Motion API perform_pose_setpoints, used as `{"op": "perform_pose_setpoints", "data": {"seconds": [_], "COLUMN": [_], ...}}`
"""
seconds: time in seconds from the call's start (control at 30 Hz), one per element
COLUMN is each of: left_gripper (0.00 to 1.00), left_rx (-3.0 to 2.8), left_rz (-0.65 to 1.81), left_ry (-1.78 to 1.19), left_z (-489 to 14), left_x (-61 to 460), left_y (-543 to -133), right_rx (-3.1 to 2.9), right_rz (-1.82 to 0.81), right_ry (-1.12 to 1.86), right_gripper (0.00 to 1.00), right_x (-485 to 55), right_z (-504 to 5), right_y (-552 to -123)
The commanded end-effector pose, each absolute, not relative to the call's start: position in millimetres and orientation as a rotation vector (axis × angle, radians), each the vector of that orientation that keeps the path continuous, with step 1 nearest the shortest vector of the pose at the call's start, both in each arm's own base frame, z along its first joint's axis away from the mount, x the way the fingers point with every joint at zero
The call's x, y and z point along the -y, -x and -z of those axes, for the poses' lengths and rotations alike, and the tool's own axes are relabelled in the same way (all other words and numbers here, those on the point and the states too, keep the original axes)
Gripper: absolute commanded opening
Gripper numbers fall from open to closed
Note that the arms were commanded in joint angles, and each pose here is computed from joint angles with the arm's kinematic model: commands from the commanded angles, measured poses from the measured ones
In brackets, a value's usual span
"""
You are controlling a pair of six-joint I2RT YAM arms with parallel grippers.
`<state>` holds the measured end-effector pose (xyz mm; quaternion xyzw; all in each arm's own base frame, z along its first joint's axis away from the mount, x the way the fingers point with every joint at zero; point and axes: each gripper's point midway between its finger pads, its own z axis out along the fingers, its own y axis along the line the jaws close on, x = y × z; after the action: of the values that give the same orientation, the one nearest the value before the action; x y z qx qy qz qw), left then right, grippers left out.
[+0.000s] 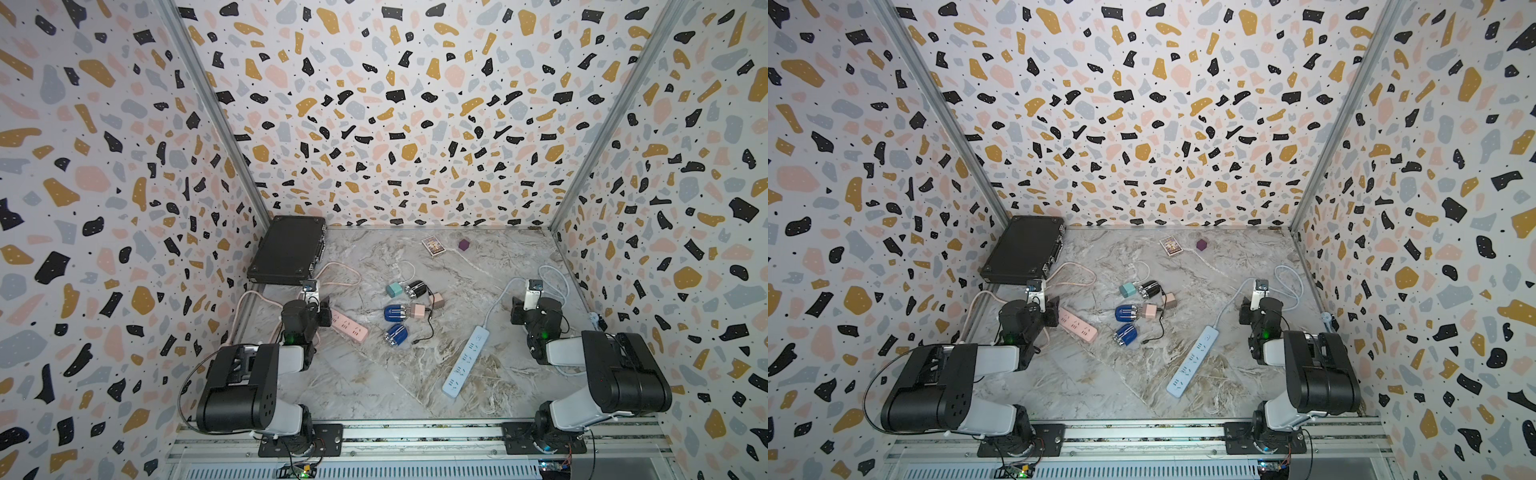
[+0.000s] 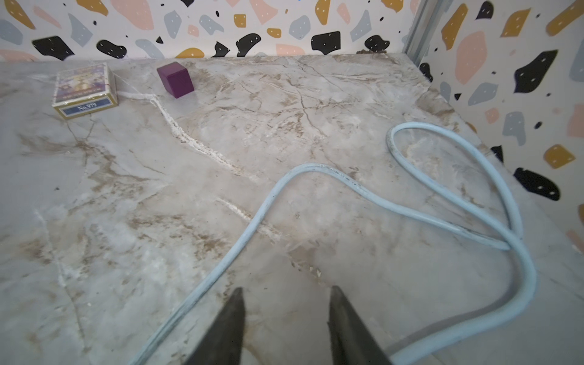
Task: Unplug the electric shaver
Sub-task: Reset both arms
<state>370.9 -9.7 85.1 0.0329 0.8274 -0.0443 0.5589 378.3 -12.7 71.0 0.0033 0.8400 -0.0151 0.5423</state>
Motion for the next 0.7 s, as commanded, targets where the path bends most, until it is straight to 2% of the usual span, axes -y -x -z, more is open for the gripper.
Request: {"op": "perform_pose_setpoints", "data": {"seconds": [0.0,0.07,0.1,0.13,0.67], "left_gripper": [1.0,1.0,1.0,1.0,1.0], "left_rx": [-1.901,-1.903,-1.902,-1.901,-1.904], "left_rz": [0.099,0.098,0.097,0.097,0.082], "left_ry": [-0.084,-0.083,-0.083,-0.083,-0.075], "left_z": [-100.2,-99.6,-99.8,-99.9,-98.8], "left_x": [9.7,9.6,9.4,9.4,7.3], "left_y": [-376.4,-376.2,-376.2,-376.3,-377.7], "right_rx": [-1.964,-1.964,-1.964,-1.963,-1.964], "right_rz": [0.041,0.041,0.041,0.041,0.042], "right_ry": [-0.009,-0.008,-0.008,-0.008,-0.011], "right_gripper": [0.77,0.88,0.98,1.0,1.0], "right_x": [13.6,13.3,13.3,13.3,13.7], "right_z": [-82.3,-82.1,-82.3,-82.5,-82.2], "right_y": [-385.2,-385.0,-385.2,-385.3,-385.1]}}
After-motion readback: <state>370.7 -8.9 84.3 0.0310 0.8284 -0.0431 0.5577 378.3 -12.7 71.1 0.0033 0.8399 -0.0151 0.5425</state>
